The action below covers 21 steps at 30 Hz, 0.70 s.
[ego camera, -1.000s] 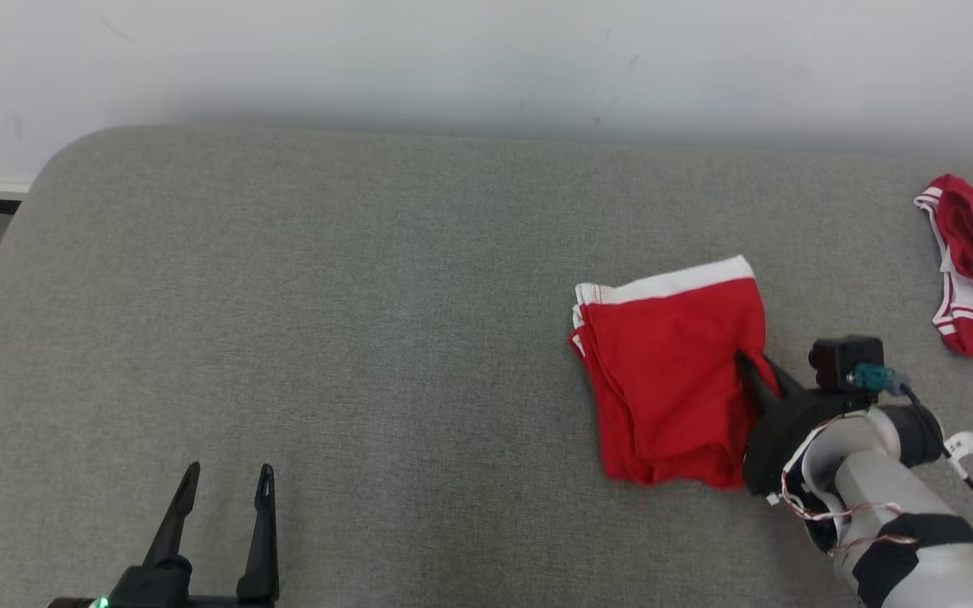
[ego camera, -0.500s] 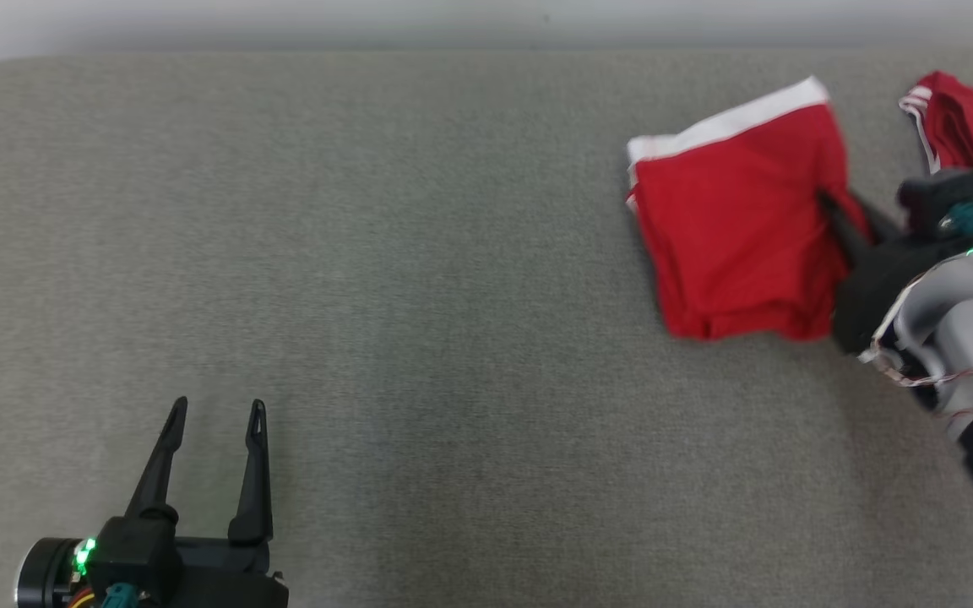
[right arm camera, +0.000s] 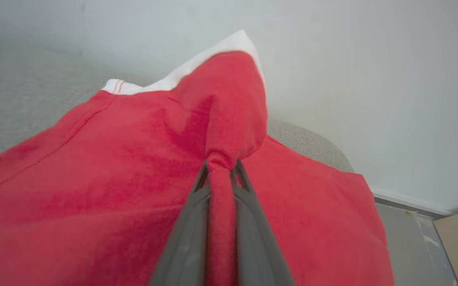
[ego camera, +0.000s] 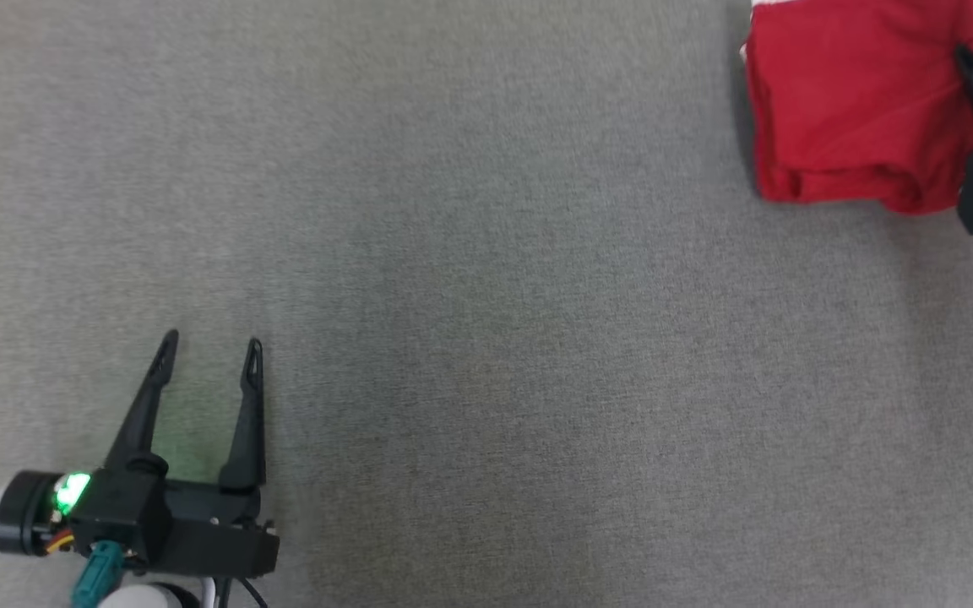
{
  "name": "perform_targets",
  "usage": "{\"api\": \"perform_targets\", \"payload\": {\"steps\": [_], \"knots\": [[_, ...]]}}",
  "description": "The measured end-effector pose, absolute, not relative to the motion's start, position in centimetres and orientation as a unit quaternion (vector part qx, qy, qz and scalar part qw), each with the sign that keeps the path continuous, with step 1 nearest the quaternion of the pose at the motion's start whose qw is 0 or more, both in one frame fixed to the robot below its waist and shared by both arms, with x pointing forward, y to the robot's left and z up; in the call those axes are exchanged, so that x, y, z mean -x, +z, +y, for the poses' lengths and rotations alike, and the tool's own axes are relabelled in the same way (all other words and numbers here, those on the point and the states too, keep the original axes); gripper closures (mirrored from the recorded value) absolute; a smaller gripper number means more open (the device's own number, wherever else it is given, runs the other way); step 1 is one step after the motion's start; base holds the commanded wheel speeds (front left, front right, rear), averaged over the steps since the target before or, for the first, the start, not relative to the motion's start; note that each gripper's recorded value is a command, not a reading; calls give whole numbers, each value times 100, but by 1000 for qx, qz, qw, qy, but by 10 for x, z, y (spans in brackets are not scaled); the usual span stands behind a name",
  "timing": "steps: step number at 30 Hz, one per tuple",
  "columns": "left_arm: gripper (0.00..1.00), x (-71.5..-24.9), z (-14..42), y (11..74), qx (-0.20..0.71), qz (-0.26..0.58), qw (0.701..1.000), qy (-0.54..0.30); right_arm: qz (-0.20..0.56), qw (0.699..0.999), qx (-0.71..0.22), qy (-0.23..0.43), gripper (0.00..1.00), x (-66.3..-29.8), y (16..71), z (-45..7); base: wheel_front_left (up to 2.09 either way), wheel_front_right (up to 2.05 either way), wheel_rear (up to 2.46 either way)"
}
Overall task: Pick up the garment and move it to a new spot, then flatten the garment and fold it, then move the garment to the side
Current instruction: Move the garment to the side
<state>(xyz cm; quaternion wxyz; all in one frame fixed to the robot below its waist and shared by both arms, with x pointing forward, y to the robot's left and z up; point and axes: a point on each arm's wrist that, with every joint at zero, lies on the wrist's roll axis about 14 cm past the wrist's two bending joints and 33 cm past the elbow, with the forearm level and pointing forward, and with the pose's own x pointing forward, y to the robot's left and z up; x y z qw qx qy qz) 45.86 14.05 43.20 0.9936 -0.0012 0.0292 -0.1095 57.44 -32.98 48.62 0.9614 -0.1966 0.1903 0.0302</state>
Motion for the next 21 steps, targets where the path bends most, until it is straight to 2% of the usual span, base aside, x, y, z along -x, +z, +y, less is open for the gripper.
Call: {"api": "perform_targets", "payload": {"steps": [10, 21], "knots": [[0, -478, 124, 412, -2, 33, 989, -145, 228, 937, 262, -32, 100, -579, 486, -403, 0, 0, 0], [0, -489, 116, 408, -1, 19, 988, -156, 262, 903, 333, -75, 100, -575, 499, -456, 0, 0, 0]]}}
